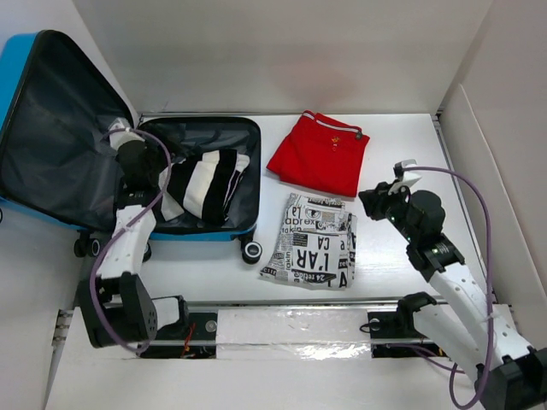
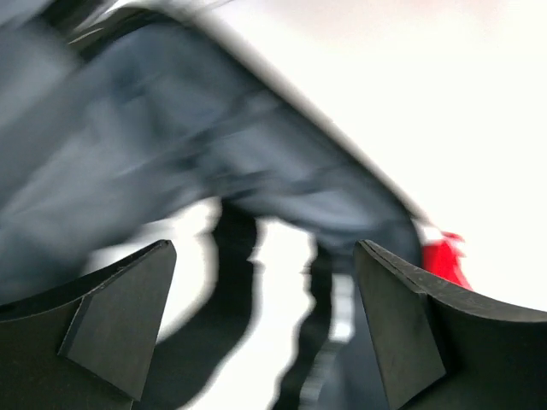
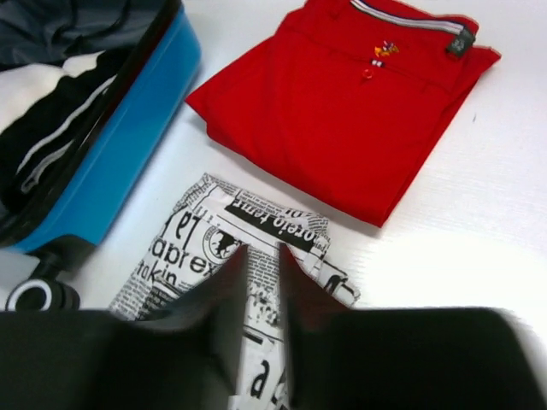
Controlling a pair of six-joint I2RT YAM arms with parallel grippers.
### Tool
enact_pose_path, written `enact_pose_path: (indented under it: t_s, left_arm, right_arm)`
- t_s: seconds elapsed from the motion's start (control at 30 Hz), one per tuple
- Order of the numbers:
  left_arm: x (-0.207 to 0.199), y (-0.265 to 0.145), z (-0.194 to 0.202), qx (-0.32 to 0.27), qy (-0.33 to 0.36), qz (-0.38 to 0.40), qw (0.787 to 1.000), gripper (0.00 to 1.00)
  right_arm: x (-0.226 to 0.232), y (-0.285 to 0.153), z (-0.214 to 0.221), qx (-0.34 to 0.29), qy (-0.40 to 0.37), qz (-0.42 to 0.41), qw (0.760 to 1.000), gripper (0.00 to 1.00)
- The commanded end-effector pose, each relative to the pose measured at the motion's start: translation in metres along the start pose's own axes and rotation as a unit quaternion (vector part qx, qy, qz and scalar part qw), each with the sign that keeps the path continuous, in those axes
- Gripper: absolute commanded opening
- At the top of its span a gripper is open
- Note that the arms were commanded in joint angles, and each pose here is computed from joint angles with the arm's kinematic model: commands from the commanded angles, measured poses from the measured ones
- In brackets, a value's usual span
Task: Pack the luggage
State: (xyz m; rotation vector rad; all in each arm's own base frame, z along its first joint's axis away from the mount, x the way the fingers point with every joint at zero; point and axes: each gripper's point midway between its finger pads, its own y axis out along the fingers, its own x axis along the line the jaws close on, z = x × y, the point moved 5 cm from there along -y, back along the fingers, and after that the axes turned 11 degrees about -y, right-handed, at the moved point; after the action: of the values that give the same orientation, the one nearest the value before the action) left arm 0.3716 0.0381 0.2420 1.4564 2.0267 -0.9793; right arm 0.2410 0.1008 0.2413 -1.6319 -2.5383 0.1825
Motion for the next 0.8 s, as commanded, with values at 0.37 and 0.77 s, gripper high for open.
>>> enact_pose_path:
  t_s: [0.37,0.77]
  left_arm:
    - [-0.177,-0.111,0.102,0.050,0.000,0.341,0.939,0.16]
    - [-0.197,-0.113,0.309,0.224,0.131,0.284,0.923,0.00]
  right_arm:
    - [-0.047,0.087,0.024,0.044,0.059,0.131,0.989,0.72]
    - [-0.071,0.080,0.060,0.049,0.091,0.171,0.980,0.25]
